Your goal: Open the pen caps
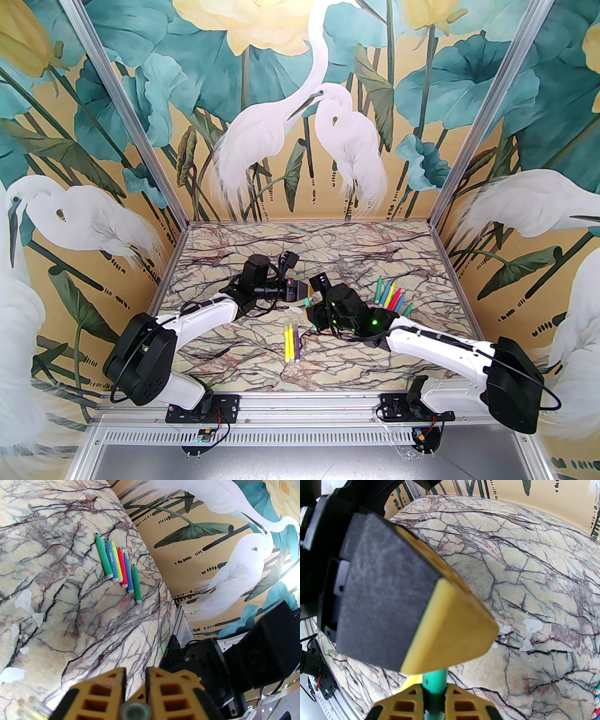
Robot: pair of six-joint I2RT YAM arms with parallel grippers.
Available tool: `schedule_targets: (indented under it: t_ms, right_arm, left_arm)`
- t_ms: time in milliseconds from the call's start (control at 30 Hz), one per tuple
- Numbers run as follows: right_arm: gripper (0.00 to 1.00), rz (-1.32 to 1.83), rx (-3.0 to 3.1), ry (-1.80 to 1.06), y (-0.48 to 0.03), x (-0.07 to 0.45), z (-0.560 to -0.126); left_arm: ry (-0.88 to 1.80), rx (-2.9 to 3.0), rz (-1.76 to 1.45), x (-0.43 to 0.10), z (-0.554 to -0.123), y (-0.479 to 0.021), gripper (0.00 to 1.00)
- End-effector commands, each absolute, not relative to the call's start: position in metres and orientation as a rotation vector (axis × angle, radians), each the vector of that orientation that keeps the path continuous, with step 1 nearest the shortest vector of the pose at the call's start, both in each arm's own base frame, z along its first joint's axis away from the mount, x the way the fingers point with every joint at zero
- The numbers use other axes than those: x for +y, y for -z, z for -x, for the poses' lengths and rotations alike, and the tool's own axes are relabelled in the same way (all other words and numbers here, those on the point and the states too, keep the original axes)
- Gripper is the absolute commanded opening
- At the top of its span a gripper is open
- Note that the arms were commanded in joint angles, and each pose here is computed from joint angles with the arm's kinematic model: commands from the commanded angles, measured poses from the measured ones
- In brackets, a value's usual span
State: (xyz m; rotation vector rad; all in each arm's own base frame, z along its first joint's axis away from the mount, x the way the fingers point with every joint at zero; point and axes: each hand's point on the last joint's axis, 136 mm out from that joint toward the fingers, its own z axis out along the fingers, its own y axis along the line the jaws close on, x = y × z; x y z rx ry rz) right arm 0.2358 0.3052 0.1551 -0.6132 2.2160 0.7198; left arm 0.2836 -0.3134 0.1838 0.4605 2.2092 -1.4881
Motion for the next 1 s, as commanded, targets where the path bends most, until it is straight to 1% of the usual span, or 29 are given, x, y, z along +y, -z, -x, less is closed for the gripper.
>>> schedule_targets:
  t_ms: [0,167,233,433,633,867,967]
  right_arm:
    - [0.15,0.633,2.170,-0.732,-0.168,0.313,-0.239]
    - [0.31,0.630,2.167,-0.724,-0.166,0.312,-0.240]
    - [0.35,0.625,2.170,-0.728,-0.163,0.312,-0.239]
    - [0.37,0.621,2.177,-0.737,-0.159,0.316,-0.241]
    - [0.33,0.623,2.174,-0.740,-0.160,0.317,-0.242]
    - [0.16,0.628,2.180,-0.734,-0.161,0.314,-0.239]
    - [0.11,0.628,2.185,-0.732,-0.159,0.312,-0.237]
  left_arm:
    - [1.516,2.183,-0.492,-0.320,-0.285,-0.194,0.15]
    - [1.523,2.177,-0.492,-0.321,-0.285,-0.196,0.10]
    - [1.534,2.174,-0.490,-0.322,-0.285,-0.198,0.09]
    - [1.577,2.144,-0.502,-0.324,-0.283,-0.208,0.07]
    - [1.593,2.132,-0.508,-0.325,-0.282,-0.211,0.07]
    - [1.574,2.141,-0.500,-0.324,-0.283,-0.209,0.07]
    - [1.549,2.158,-0.483,-0.322,-0.285,-0.206,0.03]
